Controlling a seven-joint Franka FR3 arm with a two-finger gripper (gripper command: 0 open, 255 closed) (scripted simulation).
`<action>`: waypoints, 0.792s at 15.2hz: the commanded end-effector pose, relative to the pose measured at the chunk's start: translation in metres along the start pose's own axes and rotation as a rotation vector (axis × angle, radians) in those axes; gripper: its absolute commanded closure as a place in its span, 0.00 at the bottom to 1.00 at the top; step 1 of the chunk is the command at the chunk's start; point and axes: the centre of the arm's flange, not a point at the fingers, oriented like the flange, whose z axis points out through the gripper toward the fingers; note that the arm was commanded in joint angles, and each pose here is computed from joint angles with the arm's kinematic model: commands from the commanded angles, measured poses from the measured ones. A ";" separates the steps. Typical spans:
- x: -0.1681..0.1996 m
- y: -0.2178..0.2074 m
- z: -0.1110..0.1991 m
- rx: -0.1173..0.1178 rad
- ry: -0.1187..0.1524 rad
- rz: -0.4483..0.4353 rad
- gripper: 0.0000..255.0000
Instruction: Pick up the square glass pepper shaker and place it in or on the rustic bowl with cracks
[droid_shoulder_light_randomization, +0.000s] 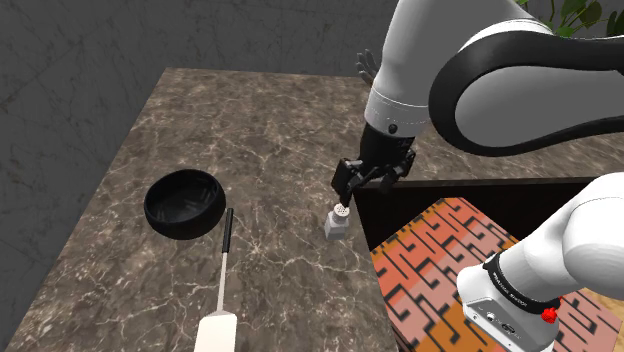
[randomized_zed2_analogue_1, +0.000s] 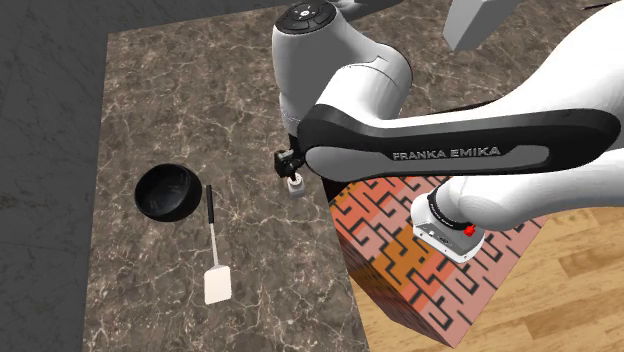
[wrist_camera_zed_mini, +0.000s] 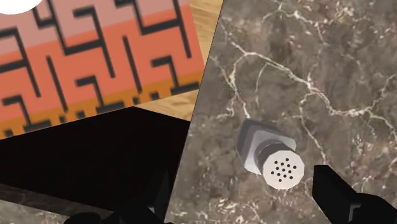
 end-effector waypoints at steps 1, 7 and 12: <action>-0.003 -0.023 0.017 0.000 -0.002 0.016 0.00; -0.004 -0.038 0.050 -0.001 -0.003 0.027 0.00; -0.004 -0.038 0.069 -0.001 -0.003 0.027 0.00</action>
